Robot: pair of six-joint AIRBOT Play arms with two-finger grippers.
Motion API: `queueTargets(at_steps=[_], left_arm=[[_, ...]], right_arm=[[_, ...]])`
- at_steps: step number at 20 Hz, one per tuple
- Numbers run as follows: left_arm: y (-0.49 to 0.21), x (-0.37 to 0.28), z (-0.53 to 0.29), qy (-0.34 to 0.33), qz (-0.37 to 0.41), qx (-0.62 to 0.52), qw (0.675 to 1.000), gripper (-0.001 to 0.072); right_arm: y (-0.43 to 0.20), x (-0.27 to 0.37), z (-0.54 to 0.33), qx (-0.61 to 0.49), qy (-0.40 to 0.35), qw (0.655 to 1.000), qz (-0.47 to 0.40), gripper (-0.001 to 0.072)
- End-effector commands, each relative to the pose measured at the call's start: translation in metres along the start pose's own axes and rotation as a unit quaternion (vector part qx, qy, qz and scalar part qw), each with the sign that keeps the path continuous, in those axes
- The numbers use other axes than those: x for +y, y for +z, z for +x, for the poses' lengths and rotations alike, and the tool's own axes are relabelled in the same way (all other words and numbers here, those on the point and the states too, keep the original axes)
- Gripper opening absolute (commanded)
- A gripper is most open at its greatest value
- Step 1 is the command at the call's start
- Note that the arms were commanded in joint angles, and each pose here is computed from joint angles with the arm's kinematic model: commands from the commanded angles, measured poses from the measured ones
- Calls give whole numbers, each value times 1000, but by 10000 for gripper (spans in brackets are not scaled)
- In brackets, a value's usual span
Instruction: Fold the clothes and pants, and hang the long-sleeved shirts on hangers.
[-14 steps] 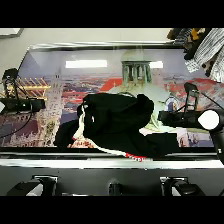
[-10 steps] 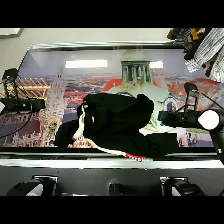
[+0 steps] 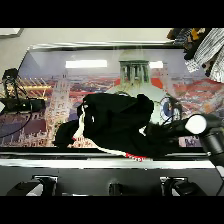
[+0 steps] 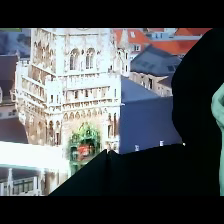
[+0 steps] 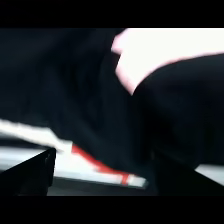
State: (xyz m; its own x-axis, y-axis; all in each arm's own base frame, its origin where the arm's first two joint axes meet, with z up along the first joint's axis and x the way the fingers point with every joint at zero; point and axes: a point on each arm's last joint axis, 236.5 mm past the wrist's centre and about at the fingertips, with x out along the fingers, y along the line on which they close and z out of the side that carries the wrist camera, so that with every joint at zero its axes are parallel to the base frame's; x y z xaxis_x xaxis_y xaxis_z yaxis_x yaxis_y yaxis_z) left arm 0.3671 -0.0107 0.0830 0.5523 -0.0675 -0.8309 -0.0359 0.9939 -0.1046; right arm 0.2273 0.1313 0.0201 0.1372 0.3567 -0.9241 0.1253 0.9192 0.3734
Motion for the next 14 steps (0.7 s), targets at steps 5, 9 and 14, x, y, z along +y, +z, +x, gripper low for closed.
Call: queueTargets(at_steps=[5,9,14], left_arm=[[13,0,0,-1,-2,-28,1000,33],[15,0,-1,-1,-2,-32,999,33],[15,0,-1,-1,-2,-32,999,33]], right_arm=[[-84,-3,47,91,-76,992,51,695],[-90,-18,68,86,-86,988,99,695],[-84,-26,96,64,-80,986,132,674]])
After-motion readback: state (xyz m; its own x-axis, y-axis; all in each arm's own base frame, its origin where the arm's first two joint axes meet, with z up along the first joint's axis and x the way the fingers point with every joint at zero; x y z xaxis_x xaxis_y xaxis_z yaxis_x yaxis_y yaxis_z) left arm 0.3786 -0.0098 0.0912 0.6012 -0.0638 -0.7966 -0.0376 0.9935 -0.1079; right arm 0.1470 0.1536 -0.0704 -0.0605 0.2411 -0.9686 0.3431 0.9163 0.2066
